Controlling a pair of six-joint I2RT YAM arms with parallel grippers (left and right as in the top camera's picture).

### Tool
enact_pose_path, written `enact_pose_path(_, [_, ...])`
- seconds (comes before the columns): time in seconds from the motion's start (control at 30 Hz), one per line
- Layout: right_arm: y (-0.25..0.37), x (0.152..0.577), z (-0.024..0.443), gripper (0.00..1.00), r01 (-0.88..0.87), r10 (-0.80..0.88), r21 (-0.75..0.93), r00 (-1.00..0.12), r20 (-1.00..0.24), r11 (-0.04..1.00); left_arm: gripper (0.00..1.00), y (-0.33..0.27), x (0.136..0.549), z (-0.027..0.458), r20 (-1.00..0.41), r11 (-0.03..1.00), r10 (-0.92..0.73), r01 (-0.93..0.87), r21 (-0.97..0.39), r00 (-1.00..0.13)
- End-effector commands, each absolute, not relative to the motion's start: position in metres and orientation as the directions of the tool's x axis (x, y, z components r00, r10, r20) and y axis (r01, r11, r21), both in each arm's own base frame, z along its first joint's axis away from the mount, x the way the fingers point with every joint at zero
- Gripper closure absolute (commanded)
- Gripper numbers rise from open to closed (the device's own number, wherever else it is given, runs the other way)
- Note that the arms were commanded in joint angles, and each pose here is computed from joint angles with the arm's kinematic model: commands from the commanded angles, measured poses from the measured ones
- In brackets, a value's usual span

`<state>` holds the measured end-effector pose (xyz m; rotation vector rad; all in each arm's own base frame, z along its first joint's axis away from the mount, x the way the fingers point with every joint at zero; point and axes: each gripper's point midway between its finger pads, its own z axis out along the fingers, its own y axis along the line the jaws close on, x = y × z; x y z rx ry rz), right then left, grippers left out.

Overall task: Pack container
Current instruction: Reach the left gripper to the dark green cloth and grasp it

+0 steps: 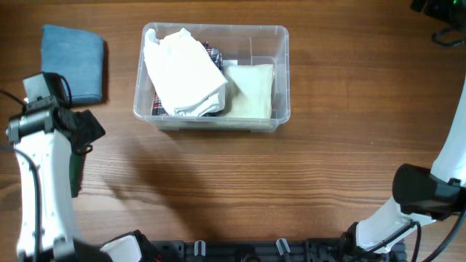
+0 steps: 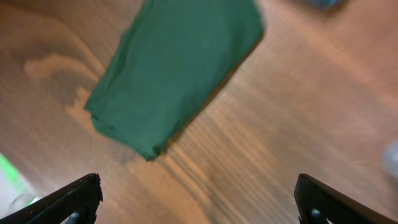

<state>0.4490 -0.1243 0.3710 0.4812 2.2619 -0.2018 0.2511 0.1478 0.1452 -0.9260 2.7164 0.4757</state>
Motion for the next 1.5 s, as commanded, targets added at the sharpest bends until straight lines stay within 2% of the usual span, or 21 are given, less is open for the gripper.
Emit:
enact_pose_path(0.0, [-0.126,0.450,0.369,0.00,0.421,0.294,0.016,-0.605,-0.740,0.907,0.00,0.164,0.239,0.110,-0.152,0.738,-0.547,-0.560,0.377,-0.823])
enact_pose_path(0.1, [-0.126,0.450,0.369,0.00,0.421,0.293,0.015,-0.605,-0.740,0.907,0.00,0.165,0.236,0.076,-0.021,0.755,-0.547,-0.504,0.419,-0.837])
enact_pose_path(0.2, [-0.126,0.450,0.369,0.00,0.421,0.294,0.016,-0.605,-0.740,0.907,0.00,0.172,0.235,0.056,0.032,0.751,-0.539,-0.463,0.471,-0.842])
enact_pose_path(0.37, [-0.126,0.450,0.369,0.00,0.421,0.293,0.015,-0.605,-0.740,0.907,0.00,0.193,0.235,0.047,0.030,0.699,-0.525,-0.411,0.586,-0.850])
enact_pose_path(0.63, [-0.126,0.450,0.369,0.00,0.421,0.293,0.015,-0.605,-0.740,0.907,0.00,0.210,0.234,0.054,0.004,0.637,-0.511,-0.375,0.674,-0.860])
enact_pose_path(0.87, [-0.125,0.450,0.369,0.00,0.421,0.293,0.016,-0.605,-0.740,0.907,0.00,0.201,0.234,0.027,0.110,0.668,-0.476,-0.277,0.691,-0.873])
enact_pose_path(0.97, [-0.126,0.450,0.369,0.00,0.421,0.293,0.015,-0.605,-0.740,0.907,0.00,0.199,0.239,0.020,0.144,0.647,-0.427,-0.190,0.738,-0.893])
enact_pose_path(1.17, [-0.126,0.450,0.369,0.00,0.421,0.294,0.016,-0.605,-0.740,0.907,0.00,0.212,0.253,0.015,0.124,0.538,-0.370,-0.104,0.836,-0.921])
enact_pose_path(1.4, [-0.126,0.450,0.369,0.00,0.421,0.294,0.016,-0.605,-0.740,0.907,0.01,0.216,0.261,-0.003,0.070,0.540,-0.386,-0.164,0.825,-0.920])
enact_pose_path(1.47, [-0.126,0.450,0.369,0.00,0.421,0.293,0.015,-0.605,-0.740,0.907,0.10,0.211,0.266,-0.010,0.053,0.565,-0.389,-0.193,0.802,-0.920])
